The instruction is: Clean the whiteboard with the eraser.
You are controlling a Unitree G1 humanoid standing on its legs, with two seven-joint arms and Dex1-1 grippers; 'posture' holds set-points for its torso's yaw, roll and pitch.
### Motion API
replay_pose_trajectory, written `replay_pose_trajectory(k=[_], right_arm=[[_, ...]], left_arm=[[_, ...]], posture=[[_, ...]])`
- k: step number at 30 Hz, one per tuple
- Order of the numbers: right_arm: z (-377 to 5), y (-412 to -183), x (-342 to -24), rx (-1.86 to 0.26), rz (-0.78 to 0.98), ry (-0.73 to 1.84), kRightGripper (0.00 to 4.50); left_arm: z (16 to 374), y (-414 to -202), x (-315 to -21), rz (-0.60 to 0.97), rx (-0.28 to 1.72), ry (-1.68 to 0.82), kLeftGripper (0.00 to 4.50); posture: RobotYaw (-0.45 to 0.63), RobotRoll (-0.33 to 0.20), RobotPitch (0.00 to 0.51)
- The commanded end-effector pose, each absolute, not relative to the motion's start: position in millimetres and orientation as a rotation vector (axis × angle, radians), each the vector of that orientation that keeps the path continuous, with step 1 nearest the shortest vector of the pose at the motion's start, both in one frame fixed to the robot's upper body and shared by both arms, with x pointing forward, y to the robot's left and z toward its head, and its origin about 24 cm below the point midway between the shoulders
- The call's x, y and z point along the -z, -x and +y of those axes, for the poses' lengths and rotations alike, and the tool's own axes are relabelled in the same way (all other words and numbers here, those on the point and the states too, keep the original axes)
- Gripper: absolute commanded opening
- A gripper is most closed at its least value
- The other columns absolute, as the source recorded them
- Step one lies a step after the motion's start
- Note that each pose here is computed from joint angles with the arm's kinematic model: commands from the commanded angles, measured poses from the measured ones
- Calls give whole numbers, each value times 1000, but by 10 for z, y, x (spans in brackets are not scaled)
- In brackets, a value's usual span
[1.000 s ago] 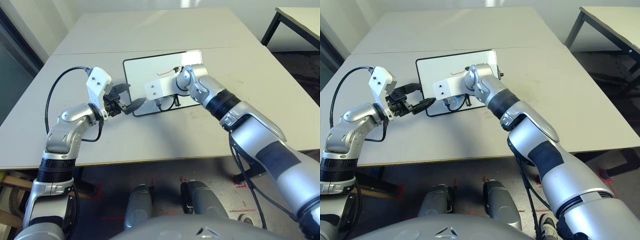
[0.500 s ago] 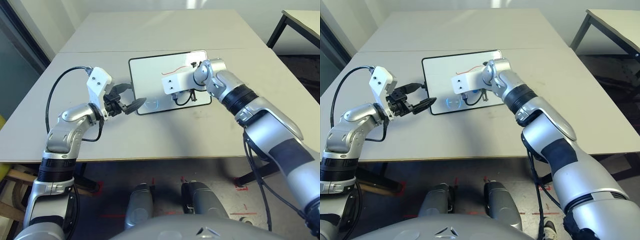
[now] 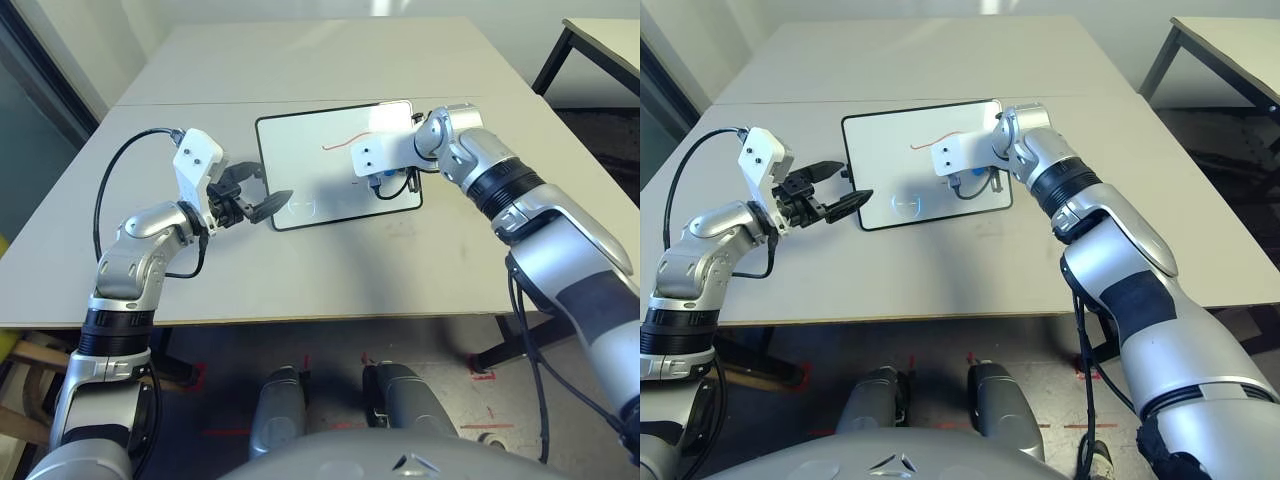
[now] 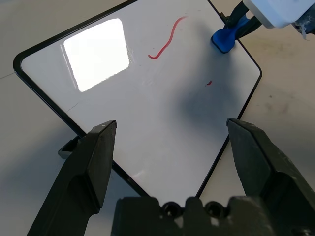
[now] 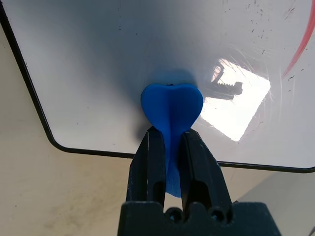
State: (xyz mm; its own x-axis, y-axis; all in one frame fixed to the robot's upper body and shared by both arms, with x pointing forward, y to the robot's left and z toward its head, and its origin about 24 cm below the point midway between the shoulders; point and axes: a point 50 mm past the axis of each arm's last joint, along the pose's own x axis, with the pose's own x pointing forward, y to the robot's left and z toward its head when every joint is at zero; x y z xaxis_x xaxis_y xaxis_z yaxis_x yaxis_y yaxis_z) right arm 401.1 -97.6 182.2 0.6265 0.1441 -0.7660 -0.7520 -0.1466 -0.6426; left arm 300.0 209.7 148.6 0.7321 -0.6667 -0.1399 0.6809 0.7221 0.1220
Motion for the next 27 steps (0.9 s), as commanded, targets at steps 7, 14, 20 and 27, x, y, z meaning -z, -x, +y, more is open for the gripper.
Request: replay_pose_trajectory(k=[7, 14, 20, 27], right_arm=[[-835, -3940, -1628, -907, 529, 1516, 176], [-548, -3867, -1618, -946, 449, 1481, 170], [-414, -3805, -1567, -974, 424, 1475, 168], [-293, -3749, -1523, -1002, 408, 1471, 167]], left_arm=[[2088, -3004, -1495, 85, 749, -186, 4500], [2097, -2998, -1493, 88, 746, -186, 4500], [2109, -2991, -1496, 91, 745, -189, 4500], [2112, -2987, -1504, 91, 745, -190, 4500]], posture=[[-51, 0, 56], [-51, 0, 56], [-51, 0, 56], [-43, 0, 61]])
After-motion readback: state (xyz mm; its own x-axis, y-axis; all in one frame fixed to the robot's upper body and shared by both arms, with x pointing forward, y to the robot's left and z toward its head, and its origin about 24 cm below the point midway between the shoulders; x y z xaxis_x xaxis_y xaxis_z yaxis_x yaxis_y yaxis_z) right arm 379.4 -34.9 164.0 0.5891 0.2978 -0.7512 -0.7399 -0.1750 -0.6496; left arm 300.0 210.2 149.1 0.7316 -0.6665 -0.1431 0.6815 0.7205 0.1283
